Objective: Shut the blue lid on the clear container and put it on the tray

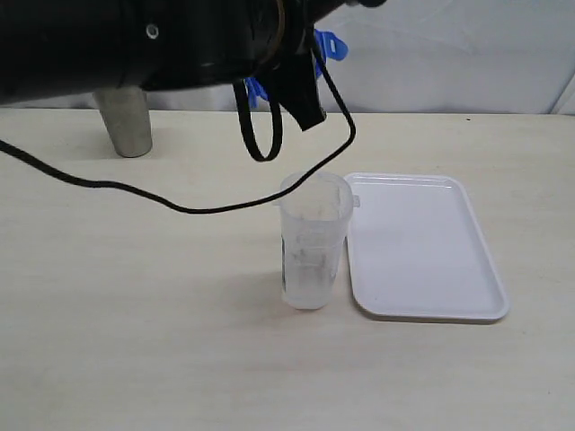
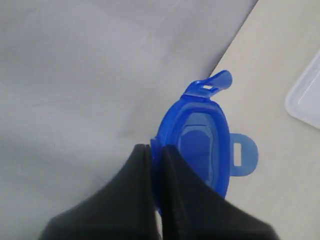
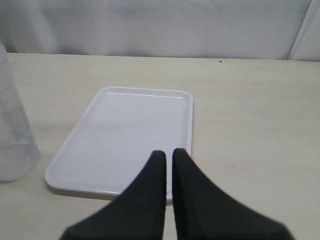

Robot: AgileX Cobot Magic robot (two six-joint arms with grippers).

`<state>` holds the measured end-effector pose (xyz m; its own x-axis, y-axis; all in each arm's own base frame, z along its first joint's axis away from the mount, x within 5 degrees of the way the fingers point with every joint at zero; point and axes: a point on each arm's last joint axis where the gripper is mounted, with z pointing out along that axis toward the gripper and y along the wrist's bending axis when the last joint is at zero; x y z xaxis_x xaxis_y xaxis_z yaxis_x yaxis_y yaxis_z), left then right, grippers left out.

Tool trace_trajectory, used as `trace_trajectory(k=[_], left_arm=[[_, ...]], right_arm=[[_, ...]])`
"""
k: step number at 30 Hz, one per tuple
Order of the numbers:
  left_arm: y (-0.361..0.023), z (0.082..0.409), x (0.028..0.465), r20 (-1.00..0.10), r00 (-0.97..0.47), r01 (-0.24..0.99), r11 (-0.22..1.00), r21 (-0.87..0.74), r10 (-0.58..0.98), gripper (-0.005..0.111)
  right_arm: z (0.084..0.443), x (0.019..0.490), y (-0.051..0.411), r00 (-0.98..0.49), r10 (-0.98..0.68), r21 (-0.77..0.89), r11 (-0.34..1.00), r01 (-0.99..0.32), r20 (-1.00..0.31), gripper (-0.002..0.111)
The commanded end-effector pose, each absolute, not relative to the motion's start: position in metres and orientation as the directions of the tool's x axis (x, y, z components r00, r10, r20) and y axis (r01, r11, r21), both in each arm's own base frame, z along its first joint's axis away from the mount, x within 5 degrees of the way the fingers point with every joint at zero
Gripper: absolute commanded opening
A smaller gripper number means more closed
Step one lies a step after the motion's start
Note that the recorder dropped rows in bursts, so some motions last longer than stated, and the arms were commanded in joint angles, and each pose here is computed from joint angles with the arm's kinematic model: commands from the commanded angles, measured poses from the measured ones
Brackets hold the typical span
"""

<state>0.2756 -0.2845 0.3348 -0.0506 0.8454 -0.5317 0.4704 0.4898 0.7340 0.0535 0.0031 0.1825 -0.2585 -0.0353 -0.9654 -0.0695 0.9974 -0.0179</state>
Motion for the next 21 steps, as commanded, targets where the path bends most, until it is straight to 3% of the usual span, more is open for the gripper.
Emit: trace_trajectory(k=[1,6,9,17,21], left_arm=[[-0.282,0.318,0.272,-0.472,-0.009,0.461,0.422,0.780,0.882,0.000],[-0.278,0.315,0.274,-0.492,0.002,0.369,0.457,0.809,0.870,0.000],[-0.284,0.311,0.273,-0.499,0.061,0.399,0.437,0.806,0.864,0.000],[-0.295,0.277,0.284,-0.384,0.071,0.389,0.329,0.860,0.921,0.000],[-0.299,0.262,0.289,-0.379,0.051,0.375,0.334,0.865,0.924,0.000]], right_arm=[[0.182,0.053,0.003,-0.255,-0.033,-0.017,0.998,-0.065,-0.966,0.005],[0.182,0.053,0.003,-0.255,-0.033,-0.017,0.998,-0.065,-0.966,0.005],[0.182,0.053,0.003,-0.255,-0.033,-0.017,0.998,-0.065,-0.966,0.005],[0.182,0.053,0.003,-0.255,-0.033,-0.017,0.998,-0.065,-0.966,0.005],[0.182,0.053,0.003,-0.255,-0.033,-0.017,0.998,-0.065,-0.966,0.005]])
